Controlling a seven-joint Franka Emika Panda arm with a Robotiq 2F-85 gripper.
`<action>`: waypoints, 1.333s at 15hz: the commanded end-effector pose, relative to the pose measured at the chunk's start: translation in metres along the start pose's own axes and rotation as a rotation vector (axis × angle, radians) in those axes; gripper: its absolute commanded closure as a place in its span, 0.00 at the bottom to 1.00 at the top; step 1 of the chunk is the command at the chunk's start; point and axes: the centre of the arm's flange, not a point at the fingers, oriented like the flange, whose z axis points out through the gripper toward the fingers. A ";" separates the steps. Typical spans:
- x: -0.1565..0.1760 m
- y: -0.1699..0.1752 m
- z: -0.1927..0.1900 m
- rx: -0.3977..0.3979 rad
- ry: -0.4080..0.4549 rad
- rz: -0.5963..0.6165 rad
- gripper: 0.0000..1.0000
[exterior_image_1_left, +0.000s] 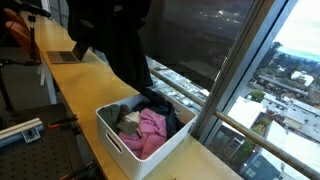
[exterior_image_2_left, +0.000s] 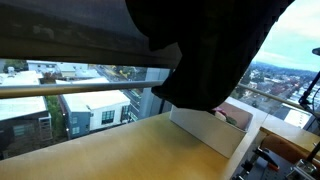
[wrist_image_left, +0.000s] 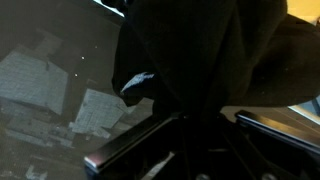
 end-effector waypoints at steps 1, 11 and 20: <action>0.071 -0.033 -0.037 -0.016 0.040 -0.043 0.98; 0.119 -0.081 0.001 0.016 -0.013 -0.058 0.98; 0.128 -0.138 0.026 0.028 -0.020 -0.120 0.98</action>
